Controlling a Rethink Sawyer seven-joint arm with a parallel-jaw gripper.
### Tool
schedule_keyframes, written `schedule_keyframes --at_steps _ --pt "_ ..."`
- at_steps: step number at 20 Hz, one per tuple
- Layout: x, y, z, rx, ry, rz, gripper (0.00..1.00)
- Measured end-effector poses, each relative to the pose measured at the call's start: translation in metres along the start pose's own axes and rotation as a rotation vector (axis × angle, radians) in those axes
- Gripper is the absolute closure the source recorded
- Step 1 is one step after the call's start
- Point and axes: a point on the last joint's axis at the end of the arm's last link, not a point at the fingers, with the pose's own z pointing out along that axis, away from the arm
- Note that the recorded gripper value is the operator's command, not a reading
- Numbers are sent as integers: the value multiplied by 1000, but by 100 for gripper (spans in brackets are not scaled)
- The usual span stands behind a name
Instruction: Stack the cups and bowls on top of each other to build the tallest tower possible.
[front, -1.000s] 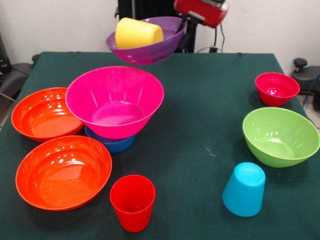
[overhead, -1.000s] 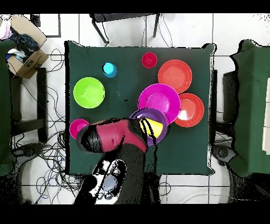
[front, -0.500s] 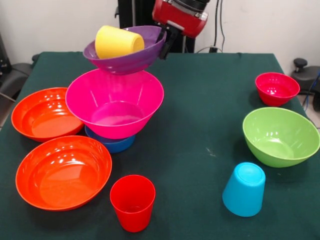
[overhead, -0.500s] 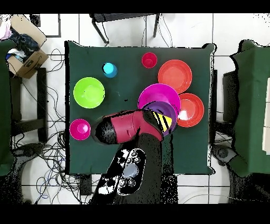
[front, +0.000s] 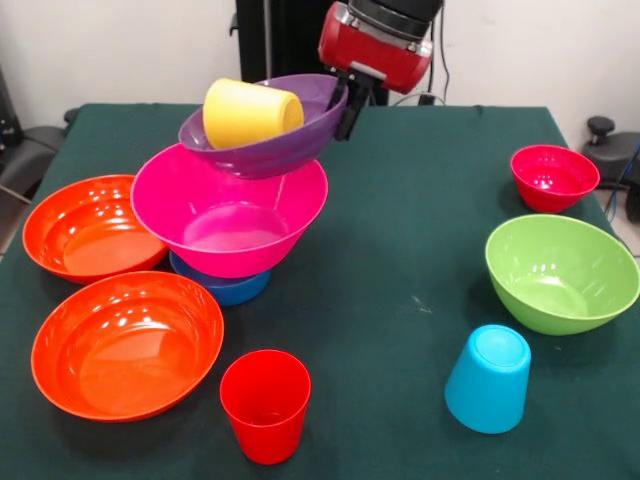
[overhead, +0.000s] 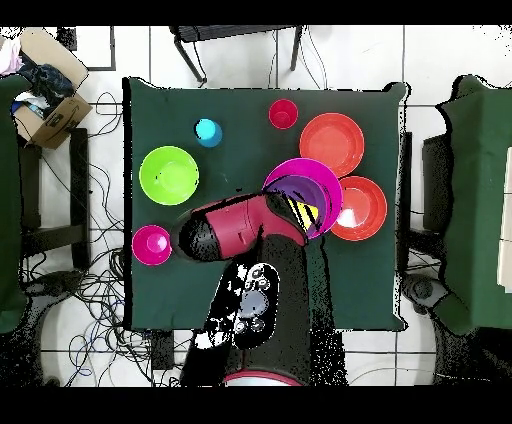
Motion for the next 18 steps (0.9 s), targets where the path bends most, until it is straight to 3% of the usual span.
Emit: schedule_keyframes --at_steps 9,18 --pt "-6 -6 15 -24 -69 -42 100" --pt "3 -5 33 -28 -82 -85 100"
